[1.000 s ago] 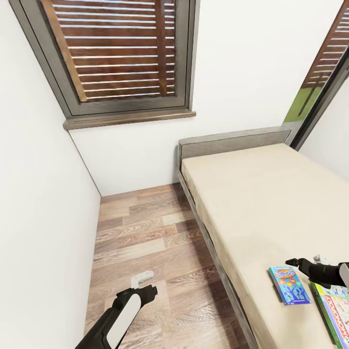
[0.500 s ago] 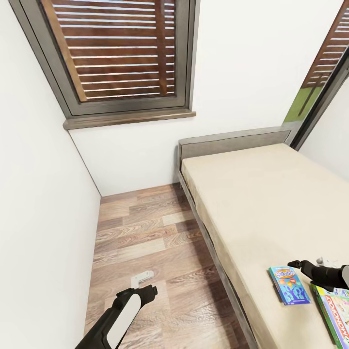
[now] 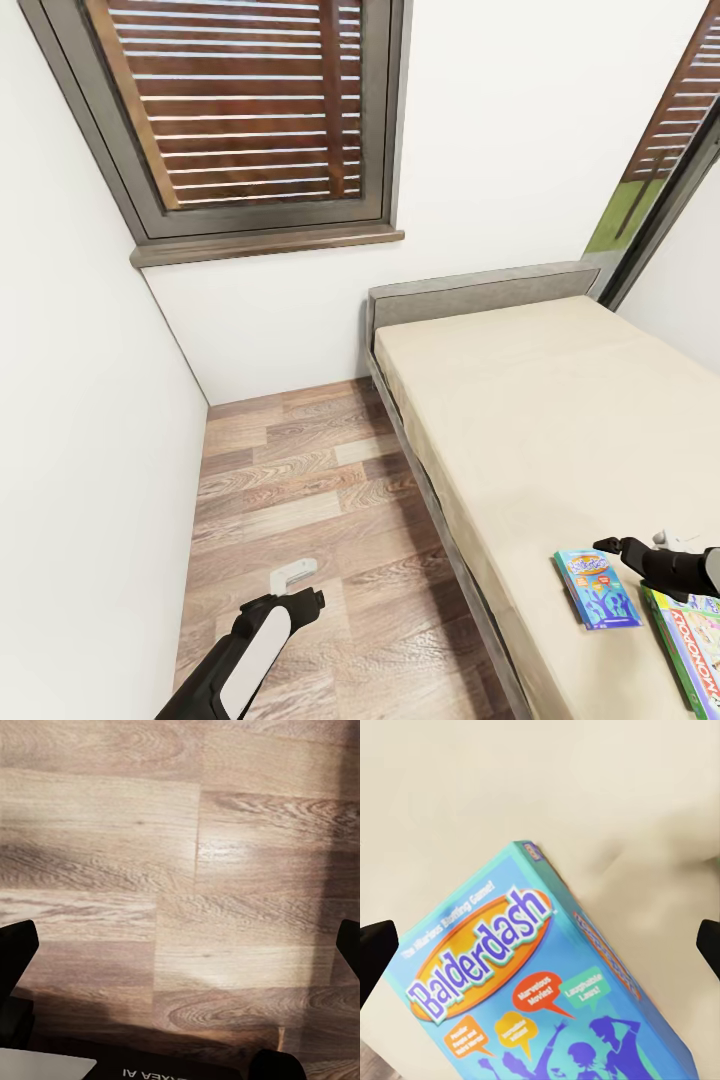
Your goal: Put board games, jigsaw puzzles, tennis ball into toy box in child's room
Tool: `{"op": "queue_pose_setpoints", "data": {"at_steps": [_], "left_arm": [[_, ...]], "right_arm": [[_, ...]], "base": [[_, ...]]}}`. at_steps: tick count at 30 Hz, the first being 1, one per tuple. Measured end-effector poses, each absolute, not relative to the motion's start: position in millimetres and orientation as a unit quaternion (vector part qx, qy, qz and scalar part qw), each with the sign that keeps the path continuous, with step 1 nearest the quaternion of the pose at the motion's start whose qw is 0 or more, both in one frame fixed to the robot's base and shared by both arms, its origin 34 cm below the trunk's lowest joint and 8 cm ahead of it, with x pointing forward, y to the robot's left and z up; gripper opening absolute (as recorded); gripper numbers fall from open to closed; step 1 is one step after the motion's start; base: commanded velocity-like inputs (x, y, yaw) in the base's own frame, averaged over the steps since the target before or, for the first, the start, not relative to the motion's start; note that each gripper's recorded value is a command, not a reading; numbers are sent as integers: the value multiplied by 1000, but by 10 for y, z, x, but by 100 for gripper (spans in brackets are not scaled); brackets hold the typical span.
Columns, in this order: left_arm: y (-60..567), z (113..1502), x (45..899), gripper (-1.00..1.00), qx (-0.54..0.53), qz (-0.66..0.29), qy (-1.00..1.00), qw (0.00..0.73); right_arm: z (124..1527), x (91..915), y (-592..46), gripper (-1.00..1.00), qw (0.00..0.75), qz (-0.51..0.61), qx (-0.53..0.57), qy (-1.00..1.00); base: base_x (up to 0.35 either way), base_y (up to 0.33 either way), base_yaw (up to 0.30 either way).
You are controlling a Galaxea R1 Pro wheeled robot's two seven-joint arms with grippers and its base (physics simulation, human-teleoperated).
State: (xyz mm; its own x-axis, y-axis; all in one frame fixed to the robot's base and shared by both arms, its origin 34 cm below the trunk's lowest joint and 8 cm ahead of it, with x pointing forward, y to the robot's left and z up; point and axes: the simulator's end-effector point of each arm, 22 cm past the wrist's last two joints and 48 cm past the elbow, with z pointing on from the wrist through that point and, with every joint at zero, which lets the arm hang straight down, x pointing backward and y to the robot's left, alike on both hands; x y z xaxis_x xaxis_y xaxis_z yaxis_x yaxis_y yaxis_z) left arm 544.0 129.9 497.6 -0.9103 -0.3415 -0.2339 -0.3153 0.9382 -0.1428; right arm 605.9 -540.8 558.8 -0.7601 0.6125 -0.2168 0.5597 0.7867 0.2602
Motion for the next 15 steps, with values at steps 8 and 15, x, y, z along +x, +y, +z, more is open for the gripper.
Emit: {"op": "queue_pose_setpoints", "data": {"at_steps": [8,15], "left_arm": [[1300,4976,5441,100,-169,-51,976,129],[1300,4976,5441,100,-169,-51,976,129]], "right_arm": [[5579,6064,-5385,100,146,92,313,934],[5573,6068,-5365,100,146,93,313,934]], "base": [[0,0,0],[0,0,0]]}}
